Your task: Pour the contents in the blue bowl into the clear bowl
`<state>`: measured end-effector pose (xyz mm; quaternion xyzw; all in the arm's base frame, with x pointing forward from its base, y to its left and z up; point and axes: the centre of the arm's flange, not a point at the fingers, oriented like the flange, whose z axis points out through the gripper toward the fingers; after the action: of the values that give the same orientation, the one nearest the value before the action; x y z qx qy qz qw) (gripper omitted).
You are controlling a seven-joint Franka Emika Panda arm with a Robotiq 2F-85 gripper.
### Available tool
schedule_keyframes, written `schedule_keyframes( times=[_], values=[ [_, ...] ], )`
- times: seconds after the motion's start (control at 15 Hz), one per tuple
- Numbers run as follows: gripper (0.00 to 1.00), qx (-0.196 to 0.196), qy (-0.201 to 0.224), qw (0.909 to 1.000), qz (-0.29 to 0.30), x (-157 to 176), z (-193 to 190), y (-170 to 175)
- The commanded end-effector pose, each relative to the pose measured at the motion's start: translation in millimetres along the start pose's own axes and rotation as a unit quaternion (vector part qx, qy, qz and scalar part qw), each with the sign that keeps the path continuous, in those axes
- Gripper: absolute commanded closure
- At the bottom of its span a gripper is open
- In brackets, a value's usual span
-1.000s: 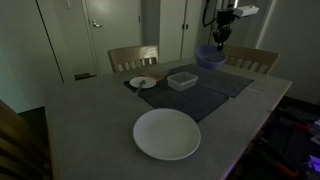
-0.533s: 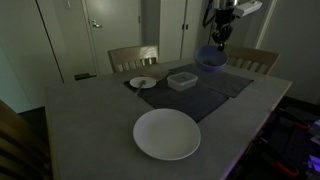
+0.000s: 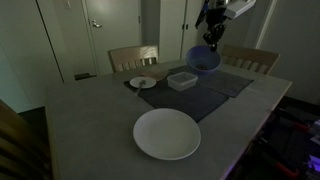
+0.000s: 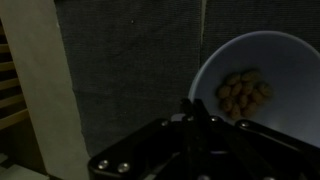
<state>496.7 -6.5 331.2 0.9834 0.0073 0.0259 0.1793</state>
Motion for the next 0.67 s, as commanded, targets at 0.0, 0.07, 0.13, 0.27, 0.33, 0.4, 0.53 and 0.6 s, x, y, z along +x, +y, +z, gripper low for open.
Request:
schedule_keyframes(
  times=[0.0,0.07,0.13,0.27,0.33,0.4,0.53,0.6],
  values=[
    [0.99,-0.018,0.011,0.9998,0.0,21,1,-10],
    [0.99,-0.018,0.015,0.9997,0.001,26,2,-12],
    [0.99,-0.019,0.018,0.9997,0.001,31,2,-14],
    [0.99,-0.019,0.022,0.9996,0.001,44,4,-16],
    [0.99,-0.021,0.025,0.9995,0.001,49,5,-19],
    [0.99,-0.022,0.03,0.9993,0.002,53,6,-21],
    [0.99,-0.032,0.04,0.9987,0.001,59,10,-26],
    [0.99,-0.041,0.047,0.998,0.003,62,10,-27]
  ],
)
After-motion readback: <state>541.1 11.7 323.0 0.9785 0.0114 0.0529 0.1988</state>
